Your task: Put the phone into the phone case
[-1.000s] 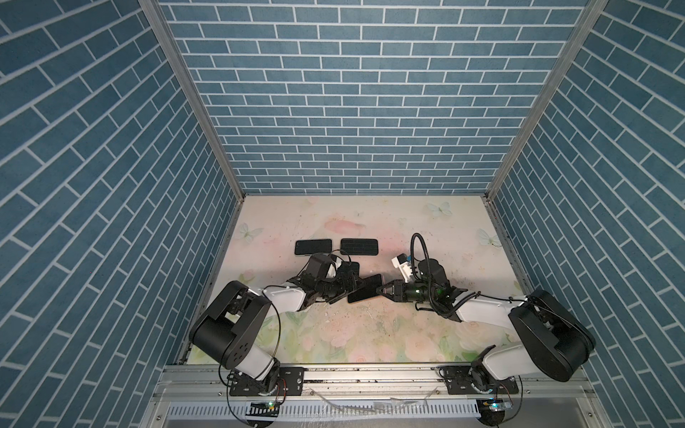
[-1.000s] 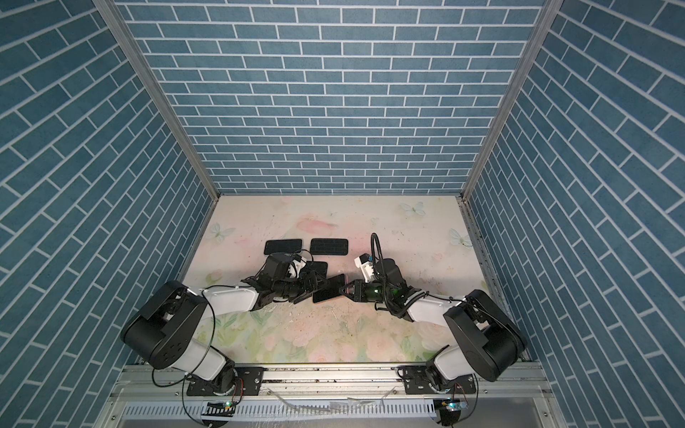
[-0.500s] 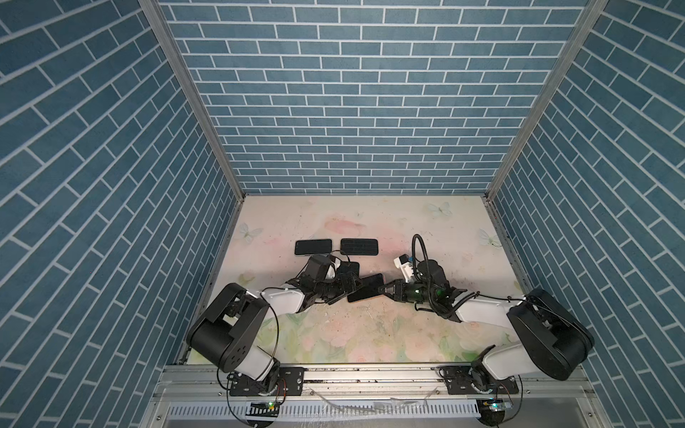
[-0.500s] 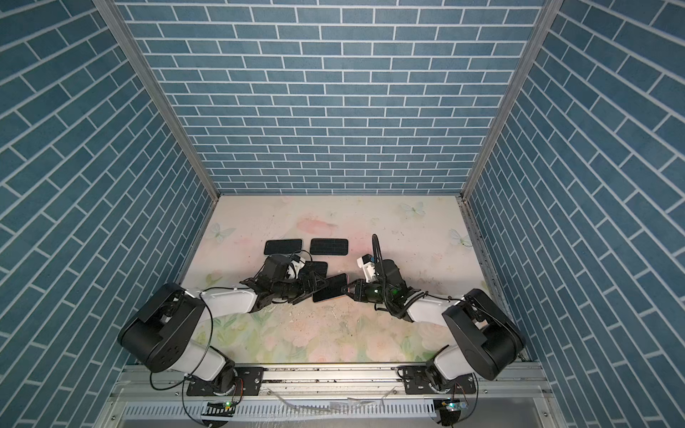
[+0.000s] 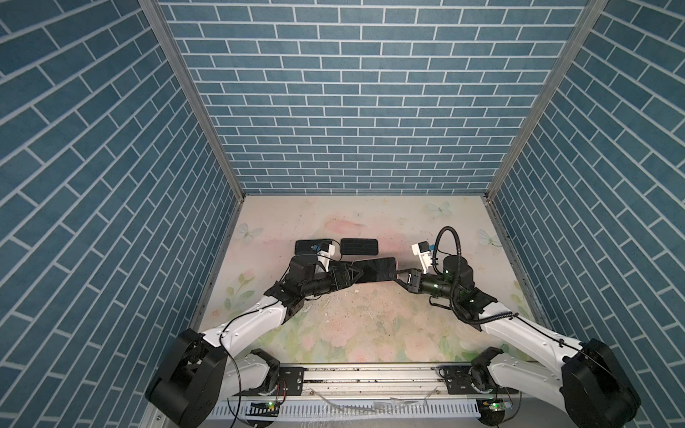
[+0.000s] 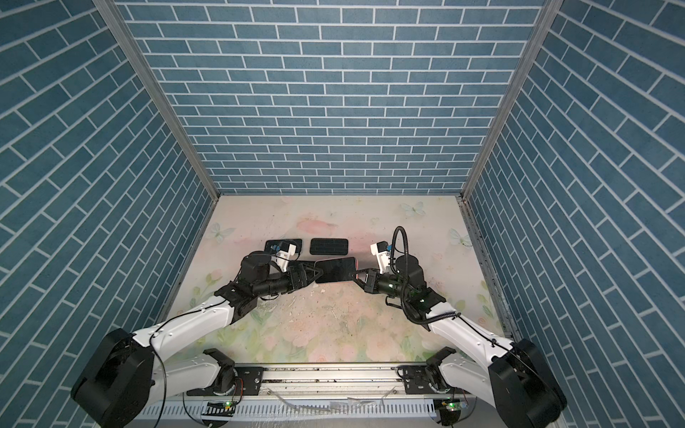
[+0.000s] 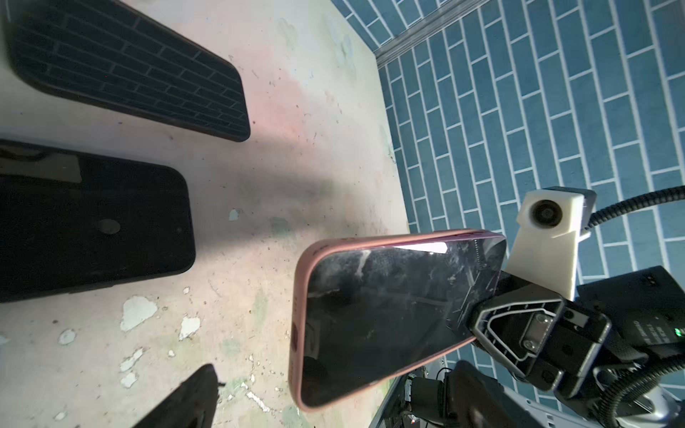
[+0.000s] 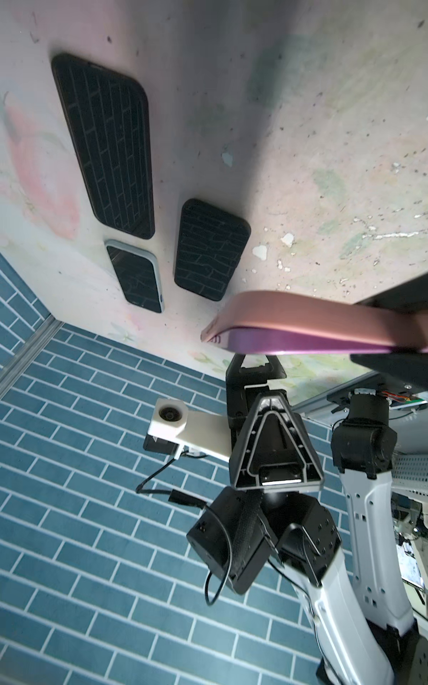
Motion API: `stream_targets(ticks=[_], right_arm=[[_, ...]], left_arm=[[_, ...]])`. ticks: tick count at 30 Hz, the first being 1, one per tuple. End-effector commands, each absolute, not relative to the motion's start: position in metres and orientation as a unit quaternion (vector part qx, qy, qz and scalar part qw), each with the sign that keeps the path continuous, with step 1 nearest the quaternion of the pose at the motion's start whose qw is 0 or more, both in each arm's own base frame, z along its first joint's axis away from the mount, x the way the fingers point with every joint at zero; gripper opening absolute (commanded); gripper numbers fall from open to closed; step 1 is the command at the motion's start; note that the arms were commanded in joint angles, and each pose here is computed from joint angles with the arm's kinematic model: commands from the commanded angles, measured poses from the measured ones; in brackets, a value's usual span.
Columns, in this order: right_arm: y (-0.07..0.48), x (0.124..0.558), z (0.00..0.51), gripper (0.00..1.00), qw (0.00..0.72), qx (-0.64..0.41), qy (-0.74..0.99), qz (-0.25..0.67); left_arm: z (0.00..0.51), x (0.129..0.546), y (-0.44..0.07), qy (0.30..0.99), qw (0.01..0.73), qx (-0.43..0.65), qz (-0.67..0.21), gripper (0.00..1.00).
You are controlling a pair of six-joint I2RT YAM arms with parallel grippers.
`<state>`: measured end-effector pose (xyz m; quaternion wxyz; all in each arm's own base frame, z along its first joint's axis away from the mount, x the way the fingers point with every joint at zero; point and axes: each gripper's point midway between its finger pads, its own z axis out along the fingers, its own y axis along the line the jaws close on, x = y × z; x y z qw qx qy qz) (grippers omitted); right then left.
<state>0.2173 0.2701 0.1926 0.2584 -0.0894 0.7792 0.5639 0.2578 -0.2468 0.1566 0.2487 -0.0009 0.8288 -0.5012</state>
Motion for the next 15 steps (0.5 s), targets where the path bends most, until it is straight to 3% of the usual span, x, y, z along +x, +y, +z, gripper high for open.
stream_targets(ticks=[1,6,15], right_arm=[[0.276,0.205,0.231,0.0,0.257,-0.114,0.732,0.621],[0.277,0.199,0.246,0.0,0.253,-0.114,0.704,0.653],[0.277,0.205,0.256,0.0,0.263,-0.095,0.683,0.675]], left_arm=[[0.172,0.255,-0.252,0.799,0.262,0.02,-0.541,1.0],[0.214,0.253,-0.264,0.73,0.282,0.041,-0.622,0.96],[0.261,0.245,-0.264,0.645,0.312,0.054,-0.696,0.64]])
